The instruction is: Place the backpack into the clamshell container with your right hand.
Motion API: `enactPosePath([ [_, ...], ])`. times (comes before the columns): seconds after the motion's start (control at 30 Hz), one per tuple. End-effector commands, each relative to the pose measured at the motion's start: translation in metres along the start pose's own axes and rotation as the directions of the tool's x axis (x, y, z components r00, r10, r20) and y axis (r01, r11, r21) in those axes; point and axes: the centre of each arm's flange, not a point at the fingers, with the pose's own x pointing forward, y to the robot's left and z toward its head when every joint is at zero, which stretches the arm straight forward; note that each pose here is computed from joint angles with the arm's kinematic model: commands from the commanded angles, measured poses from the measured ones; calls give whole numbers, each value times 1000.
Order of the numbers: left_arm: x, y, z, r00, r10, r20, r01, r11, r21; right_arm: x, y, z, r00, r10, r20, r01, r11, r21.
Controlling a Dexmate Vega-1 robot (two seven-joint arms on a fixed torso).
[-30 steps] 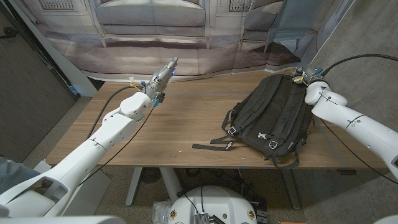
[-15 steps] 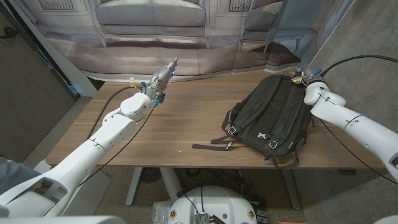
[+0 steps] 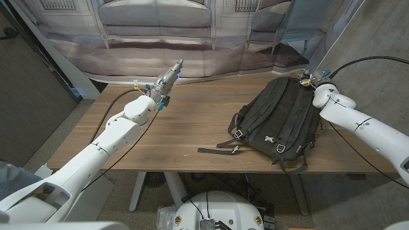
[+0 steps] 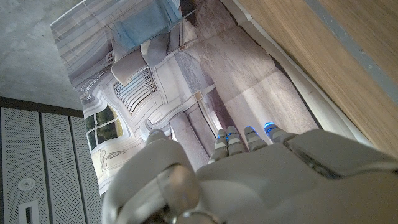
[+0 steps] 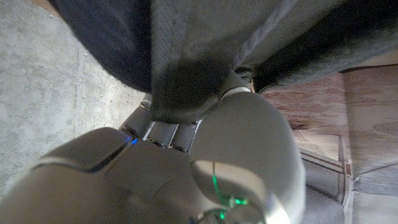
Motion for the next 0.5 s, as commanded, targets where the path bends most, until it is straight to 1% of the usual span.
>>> enactPosePath([
  [0.03, 0, 0, 0, 1000, -3, 3, 3, 1000, -3, -2, -2, 1, 1000, 2, -7, -2, 1000, -6],
  [0.13, 1, 0, -1, 1000, -7, 1, 7, 1000, -4, -2, -2, 1, 1000, 6, -3, -6, 1000, -7],
  [0.47, 3, 0, -4, 1000, -7, 0, 7, 1000, -7, -2, -4, 3, 1000, 5, -18, -5, 1000, -1],
  [0.5, 3, 1, -3, 1000, -8, 1, 8, 1000, -7, -2, -4, 3, 1000, 7, -14, -7, 1000, -4],
])
